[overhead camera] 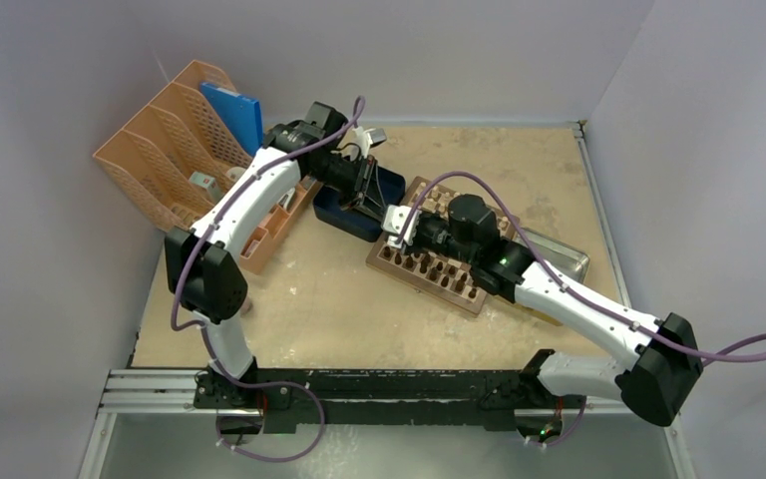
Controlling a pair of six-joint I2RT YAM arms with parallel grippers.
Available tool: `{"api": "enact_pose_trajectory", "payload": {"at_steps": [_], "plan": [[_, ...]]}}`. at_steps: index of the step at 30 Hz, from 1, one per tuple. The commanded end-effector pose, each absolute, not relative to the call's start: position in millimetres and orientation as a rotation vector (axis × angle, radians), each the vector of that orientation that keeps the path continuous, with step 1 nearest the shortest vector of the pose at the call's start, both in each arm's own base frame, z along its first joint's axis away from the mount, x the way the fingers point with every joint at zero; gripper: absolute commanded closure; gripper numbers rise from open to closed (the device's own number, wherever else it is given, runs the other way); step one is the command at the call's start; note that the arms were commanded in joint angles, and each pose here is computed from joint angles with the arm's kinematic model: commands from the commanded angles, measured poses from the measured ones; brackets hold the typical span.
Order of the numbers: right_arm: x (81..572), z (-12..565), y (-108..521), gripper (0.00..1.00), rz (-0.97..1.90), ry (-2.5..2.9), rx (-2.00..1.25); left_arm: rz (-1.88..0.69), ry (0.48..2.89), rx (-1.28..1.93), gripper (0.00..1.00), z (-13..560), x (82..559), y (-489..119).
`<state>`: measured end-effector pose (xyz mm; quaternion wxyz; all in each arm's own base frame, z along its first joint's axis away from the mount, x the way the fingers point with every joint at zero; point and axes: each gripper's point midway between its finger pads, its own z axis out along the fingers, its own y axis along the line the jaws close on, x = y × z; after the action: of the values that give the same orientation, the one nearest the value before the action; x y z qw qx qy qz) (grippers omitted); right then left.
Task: Set up the chess pieces on the board
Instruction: Place the chess piece on the chessboard.
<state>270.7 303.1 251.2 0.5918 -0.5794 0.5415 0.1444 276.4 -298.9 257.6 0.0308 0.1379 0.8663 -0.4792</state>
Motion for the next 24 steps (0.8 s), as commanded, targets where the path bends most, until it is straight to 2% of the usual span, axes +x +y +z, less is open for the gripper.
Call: {"api": "enact_pose_trajectory", "payload": {"at_steps": [1,7,9,16,20,24], "plan": [[266,290,310,0.83,0.318,1.113,-1.340,-1.510,2.602,0.484,1.00,279,277,-301],[265,277,307,0.87,0.317,1.136,-1.356,-1.528,2.572,0.480,1.00,292,279,-304],[268,275,306,0.92,0.302,1.156,-1.350,-1.544,2.564,0.479,1.00,296,278,-304],[280,286,304,0.97,0.346,1.239,-1.159,-1.601,2.486,0.445,0.75,316,281,-310],[277,294,306,0.98,0.436,1.279,-1.049,-1.569,2.431,0.396,0.68,321,287,-311],[275,307,307,0.98,0.486,1.258,-0.978,-1.549,2.347,0.391,0.66,326,294,-312]]}}
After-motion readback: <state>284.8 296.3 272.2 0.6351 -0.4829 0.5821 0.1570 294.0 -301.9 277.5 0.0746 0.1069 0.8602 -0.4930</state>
